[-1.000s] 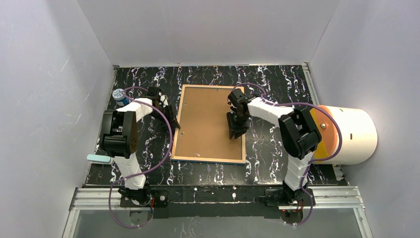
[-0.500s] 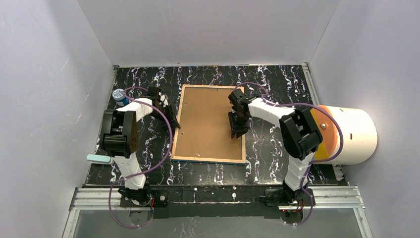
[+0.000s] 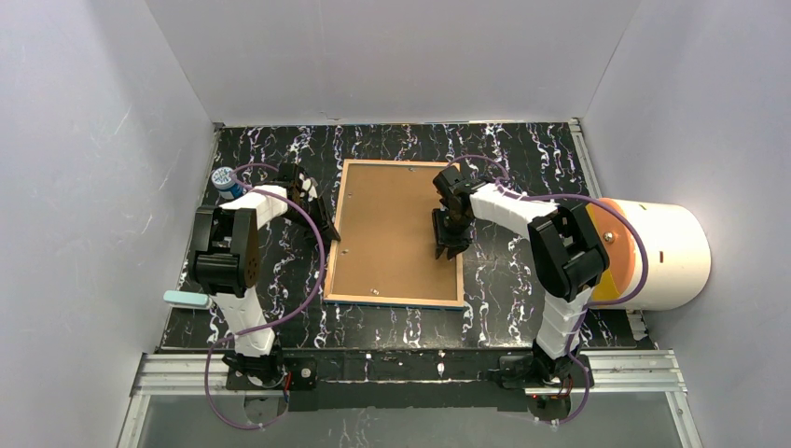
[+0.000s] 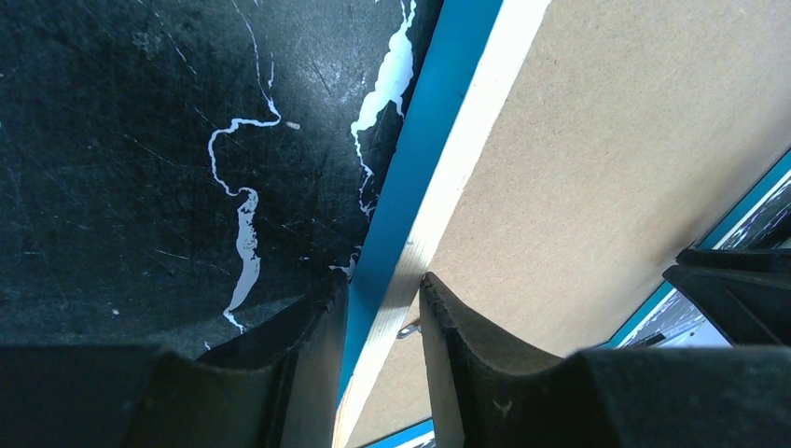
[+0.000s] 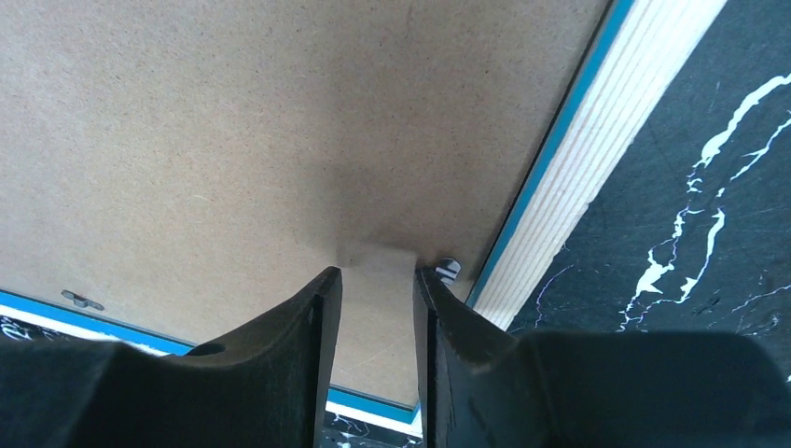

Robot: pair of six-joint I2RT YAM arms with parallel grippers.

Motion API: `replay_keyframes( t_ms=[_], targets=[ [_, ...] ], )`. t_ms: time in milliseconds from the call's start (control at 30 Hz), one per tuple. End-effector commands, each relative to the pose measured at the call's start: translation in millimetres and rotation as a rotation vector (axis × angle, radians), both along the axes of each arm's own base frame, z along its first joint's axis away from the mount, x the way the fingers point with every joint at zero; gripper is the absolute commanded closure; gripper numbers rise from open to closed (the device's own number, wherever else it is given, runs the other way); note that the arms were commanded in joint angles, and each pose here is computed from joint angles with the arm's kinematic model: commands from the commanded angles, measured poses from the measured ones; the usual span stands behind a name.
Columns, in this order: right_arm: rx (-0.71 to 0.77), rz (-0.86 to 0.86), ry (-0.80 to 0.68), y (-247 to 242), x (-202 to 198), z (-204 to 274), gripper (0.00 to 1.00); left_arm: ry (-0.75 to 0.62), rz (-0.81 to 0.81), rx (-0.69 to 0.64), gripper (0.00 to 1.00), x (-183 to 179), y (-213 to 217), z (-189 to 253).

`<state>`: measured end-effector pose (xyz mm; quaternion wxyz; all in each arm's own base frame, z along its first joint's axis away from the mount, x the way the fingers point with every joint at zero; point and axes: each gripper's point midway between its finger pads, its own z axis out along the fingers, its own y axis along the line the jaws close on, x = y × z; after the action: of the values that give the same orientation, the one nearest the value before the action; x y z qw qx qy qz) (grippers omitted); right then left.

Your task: Put the photo into the frame

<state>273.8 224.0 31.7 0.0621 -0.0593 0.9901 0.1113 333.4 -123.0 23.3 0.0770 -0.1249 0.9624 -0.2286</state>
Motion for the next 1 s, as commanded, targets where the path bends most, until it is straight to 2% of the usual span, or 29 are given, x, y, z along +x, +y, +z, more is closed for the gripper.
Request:
replay_keyframes(
  t_ms=[0,100,200,467,733,967],
  targets=[
    [0.015,0.005,-0.040,-3.9,9.7,0.6,0.56,0.042,-0.009,0.014,0.67,-11.3,2.5,-11.0],
    [0.101,0.020,-0.061,12.6,15.5,9.7,0.57,0.042,-0.009,0.015,0.69,-11.3,2.6,-10.9],
    [0.116,0.013,-0.064,16.3,17.9,10.7,0.58,0.042,-0.008,0.018,0.69,-11.4,3.1,-11.3],
    [0.002,0.000,-0.015,-5.2,7.1,-7.5,0.60,0.042,-0.008,0.019,0.70,-11.8,3.3,-11.9],
    [-0.061,0.000,0.031,-21.2,-6.4,-17.8,0.62,0.053,-0.005,0.015,0.70,-11.8,2.4,-16.5],
    [-0.067,-0.015,0.053,-30.3,-14.3,-16.8,0.68,0.055,-0.001,0.021,0.73,-11.5,3.3,-17.6]
  ],
)
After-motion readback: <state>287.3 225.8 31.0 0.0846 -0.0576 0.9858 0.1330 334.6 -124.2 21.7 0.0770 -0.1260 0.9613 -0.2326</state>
